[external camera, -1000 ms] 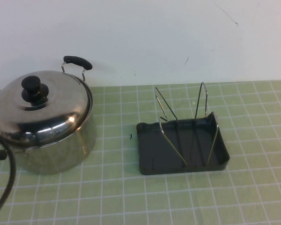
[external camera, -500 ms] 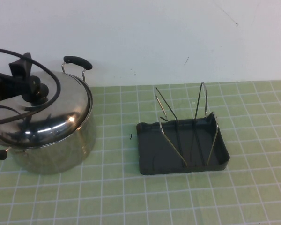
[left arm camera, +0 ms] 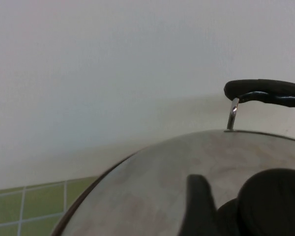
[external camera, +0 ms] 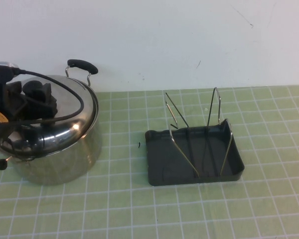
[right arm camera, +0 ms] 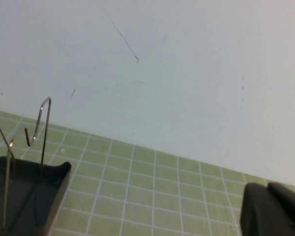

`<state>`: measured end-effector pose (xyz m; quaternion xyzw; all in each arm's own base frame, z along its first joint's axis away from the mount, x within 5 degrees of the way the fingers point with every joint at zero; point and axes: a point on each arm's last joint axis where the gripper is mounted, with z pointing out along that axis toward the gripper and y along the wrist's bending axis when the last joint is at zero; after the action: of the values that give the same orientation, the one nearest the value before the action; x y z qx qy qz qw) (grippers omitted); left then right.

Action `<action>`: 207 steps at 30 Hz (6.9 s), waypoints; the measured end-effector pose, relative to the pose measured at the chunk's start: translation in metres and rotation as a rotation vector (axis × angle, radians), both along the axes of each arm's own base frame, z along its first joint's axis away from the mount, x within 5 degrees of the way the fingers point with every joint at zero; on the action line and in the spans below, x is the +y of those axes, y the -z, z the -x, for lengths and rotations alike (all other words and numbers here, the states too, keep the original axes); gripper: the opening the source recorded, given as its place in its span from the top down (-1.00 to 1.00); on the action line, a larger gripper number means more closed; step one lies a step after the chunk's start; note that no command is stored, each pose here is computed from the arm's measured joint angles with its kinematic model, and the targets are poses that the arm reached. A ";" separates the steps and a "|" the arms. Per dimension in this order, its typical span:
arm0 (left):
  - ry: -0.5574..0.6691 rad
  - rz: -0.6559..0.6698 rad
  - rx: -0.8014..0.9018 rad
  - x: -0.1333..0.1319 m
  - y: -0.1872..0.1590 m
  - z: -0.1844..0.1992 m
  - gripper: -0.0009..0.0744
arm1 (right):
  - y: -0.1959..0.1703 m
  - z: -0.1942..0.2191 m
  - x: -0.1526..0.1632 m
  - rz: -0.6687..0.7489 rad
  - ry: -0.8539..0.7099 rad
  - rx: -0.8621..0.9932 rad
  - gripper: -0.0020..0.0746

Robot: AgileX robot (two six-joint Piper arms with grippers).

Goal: Put pot lid on rack

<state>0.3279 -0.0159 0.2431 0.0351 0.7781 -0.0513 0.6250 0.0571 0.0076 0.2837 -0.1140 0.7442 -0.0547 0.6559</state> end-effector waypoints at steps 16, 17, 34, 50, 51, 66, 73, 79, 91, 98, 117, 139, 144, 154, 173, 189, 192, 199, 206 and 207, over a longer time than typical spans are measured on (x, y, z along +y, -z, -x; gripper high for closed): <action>0.020 -0.023 -0.111 -0.001 -0.023 0.006 0.12 | -0.008 0.001 0.002 0.001 -0.024 -0.038 0.95; 0.022 -0.023 -0.142 -0.001 -0.030 0.009 0.12 | -0.011 0.002 0.003 -0.007 -0.032 -0.051 0.95; 0.414 0.434 -0.622 -0.028 -0.138 0.081 0.12 | -0.085 -0.031 0.059 -0.217 -0.749 -0.003 0.95; 0.782 0.594 -0.505 -0.075 -0.138 0.104 0.12 | -0.065 -0.104 0.111 -0.474 -1.297 0.231 0.83; 0.782 0.577 -0.516 -0.076 -0.138 0.104 0.12 | -0.069 -0.103 0.116 -0.469 -1.326 0.230 0.74; 0.781 0.541 -0.537 -0.077 -0.138 0.104 0.12 | -0.117 -0.144 0.135 -0.886 -1.074 0.489 -0.46; 0.781 0.541 -0.537 -0.077 -0.138 0.104 0.12 | -0.112 -0.175 0.164 -0.938 -1.095 0.608 -0.46; 0.792 0.529 -0.530 -0.078 -0.137 0.105 0.12 | -0.118 -0.186 0.191 -0.926 -1.148 0.627 -0.44; 0.824 0.474 -0.499 -0.081 -0.133 0.106 0.12 | -0.130 -0.190 0.204 -0.841 -1.227 0.520 0.63; 0.827 0.513 -0.377 -0.083 -0.127 0.106 -0.68 | -0.124 -0.196 0.205 -0.753 -1.201 0.459 0.63; 0.700 0.077 -0.029 -0.078 -0.091 0.107 0.36 | -0.065 -0.225 0.187 -0.293 -0.806 0.393 0.63; 0.699 0.017 0.105 -0.074 -0.088 0.123 0.97 | 0.027 -0.235 0.187 -0.325 -0.668 0.599 0.63; 0.700 0.020 0.107 -0.074 -0.088 0.124 0.97 | 0.046 -0.242 0.192 -0.316 -0.675 0.638 0.63; 0.700 0.021 0.108 -0.074 -0.088 0.124 0.97 | 0.050 -0.243 0.192 -0.269 -0.693 0.620 0.59; 0.520 -0.108 -0.050 -0.057 -0.108 0.129 0.97 | -0.043 -0.224 0.141 -0.247 -0.654 0.294 -0.65; -0.449 -0.294 -0.322 0.039 -0.166 0.198 0.97 | -0.105 -0.111 0.100 0.300 -0.855 0.246 0.93; -0.546 -0.214 -0.183 0.048 -0.155 0.207 0.97 | -0.091 -0.105 0.079 0.438 -0.712 0.526 0.94; -0.356 0.020 0.118 0.031 -0.123 0.220 0.97 | -0.096 -0.103 0.038 0.587 -0.318 0.609 0.95; -0.050 0.127 0.152 0.004 -0.084 0.231 0.97 | -0.107 -0.074 0.031 0.491 -0.303 0.321 0.95; -0.027 0.143 0.150 0.002 -0.077 0.234 0.97 | -0.100 -0.070 0.030 0.483 -0.309 0.313 0.95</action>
<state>0.0943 -0.0141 0.3197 -0.0240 0.8176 -0.1007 0.5664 0.1273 0.0380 0.3839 -0.3847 0.7754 -0.1113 0.4882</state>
